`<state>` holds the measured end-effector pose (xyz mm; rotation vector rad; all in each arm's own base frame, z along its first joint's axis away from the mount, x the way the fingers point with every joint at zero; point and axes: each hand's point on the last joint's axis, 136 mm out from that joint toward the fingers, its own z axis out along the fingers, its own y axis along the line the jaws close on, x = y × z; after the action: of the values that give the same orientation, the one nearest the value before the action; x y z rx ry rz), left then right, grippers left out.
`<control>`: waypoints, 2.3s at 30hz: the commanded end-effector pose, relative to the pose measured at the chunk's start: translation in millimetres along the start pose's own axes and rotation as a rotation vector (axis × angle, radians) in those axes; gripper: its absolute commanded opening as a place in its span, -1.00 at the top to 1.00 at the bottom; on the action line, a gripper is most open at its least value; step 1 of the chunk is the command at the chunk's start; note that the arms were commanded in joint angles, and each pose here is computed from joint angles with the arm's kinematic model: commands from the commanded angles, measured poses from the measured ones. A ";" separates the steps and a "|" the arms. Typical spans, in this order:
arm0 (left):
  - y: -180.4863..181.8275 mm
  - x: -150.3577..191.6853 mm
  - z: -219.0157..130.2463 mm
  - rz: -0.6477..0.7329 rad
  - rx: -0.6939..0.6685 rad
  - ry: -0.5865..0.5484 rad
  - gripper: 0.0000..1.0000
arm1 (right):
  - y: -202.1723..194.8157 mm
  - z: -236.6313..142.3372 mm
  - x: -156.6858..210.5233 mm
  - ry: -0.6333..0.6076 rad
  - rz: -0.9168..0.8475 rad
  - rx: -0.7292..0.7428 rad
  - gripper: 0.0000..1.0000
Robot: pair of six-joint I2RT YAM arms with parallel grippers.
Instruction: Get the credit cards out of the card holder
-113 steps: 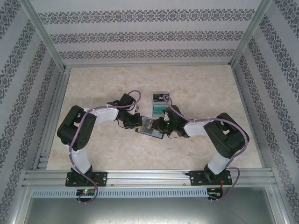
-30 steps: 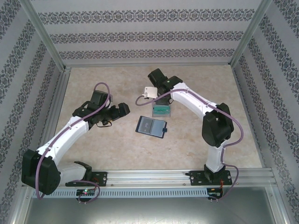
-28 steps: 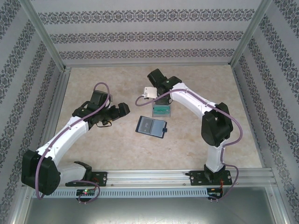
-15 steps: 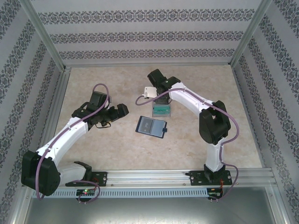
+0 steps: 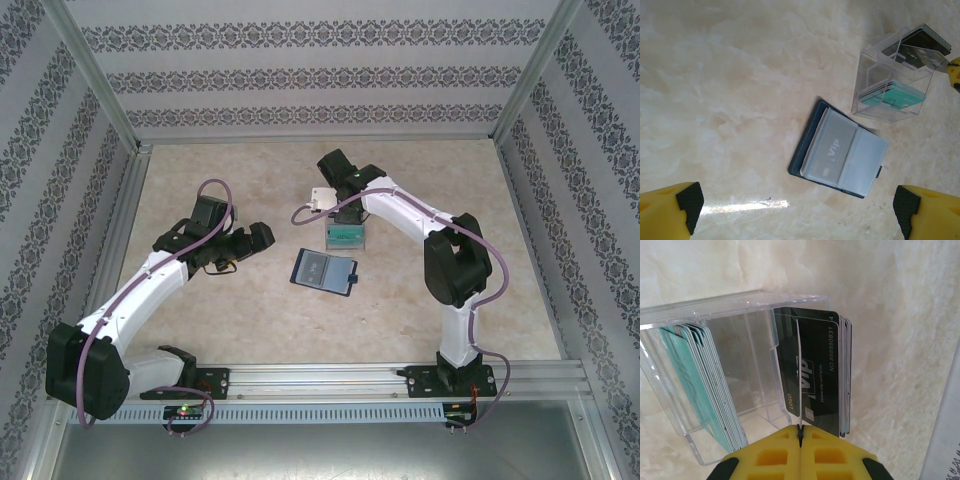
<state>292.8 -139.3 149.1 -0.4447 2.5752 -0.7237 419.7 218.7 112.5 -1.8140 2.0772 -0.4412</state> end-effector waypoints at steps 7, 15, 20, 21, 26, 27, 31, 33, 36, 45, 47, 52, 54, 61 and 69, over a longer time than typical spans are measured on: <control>8.3 2.4 -3.8 -0.009 -0.017 0.007 -0.99 | 8.8 22.1 2.6 0.014 0.009 -0.040 1.00; 10.3 2.7 -3.4 -0.014 -0.020 0.007 -0.99 | 12.5 30.6 3.4 0.019 0.056 -0.053 0.69; 11.8 2.9 -2.9 -0.019 -0.024 0.007 -0.99 | 6.7 31.7 3.0 0.021 0.077 -0.024 0.55; 12.5 2.6 -2.7 -0.019 -0.025 0.007 -0.99 | 4.6 31.1 2.1 0.019 0.082 -0.016 0.52; 12.3 2.2 -2.6 -0.020 -0.024 0.006 -0.99 | -8.9 31.0 3.6 0.030 0.126 0.039 0.45; 11.5 1.9 -3.0 -0.018 -0.022 0.004 -0.99 | -11.6 31.5 4.3 0.038 0.134 0.052 0.45; 12.6 2.4 -1.9 -0.019 -0.024 0.006 -0.99 | -22.1 32.0 7.6 0.051 0.161 0.094 0.42; 13.1 2.3 -1.8 -0.020 -0.023 0.005 -0.99 | -25.7 33.5 9.8 0.061 0.170 0.106 0.41; 12.8 2.8 -1.6 -0.020 -0.022 0.007 -0.99 | -33.0 34.2 13.7 0.072 0.191 0.133 0.41; 9.6 2.8 0.7 -0.016 -0.002 0.011 -0.99 | -40.6 9.0 11.8 -0.004 0.313 0.152 0.41; 3.9 3.9 4.1 -0.002 0.032 0.026 -0.98 | -41.3 -4.5 10.0 -0.056 0.386 0.146 0.42; -11.4 7.6 16.0 0.016 0.113 0.088 -0.83 | -34.2 -52.2 0.5 -0.253 0.657 0.075 0.46; -20.1 9.4 20.9 0.022 0.163 0.116 -0.76 | -24.5 -65.3 -0.8 -0.314 0.765 0.029 0.53; -35.7 19.2 42.9 0.069 0.216 0.209 -0.31 | 30.4 -73.4 8.4 -0.327 1.205 -0.174 0.64; -56.0 43.0 79.9 0.125 0.232 0.334 -0.08 | 114.5 -51.8 10.5 -0.273 1.403 -0.309 0.59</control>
<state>297.4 -214.9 96.4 -0.2102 2.7803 -1.0486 302.4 214.4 105.9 -0.3536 2.6222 0.3532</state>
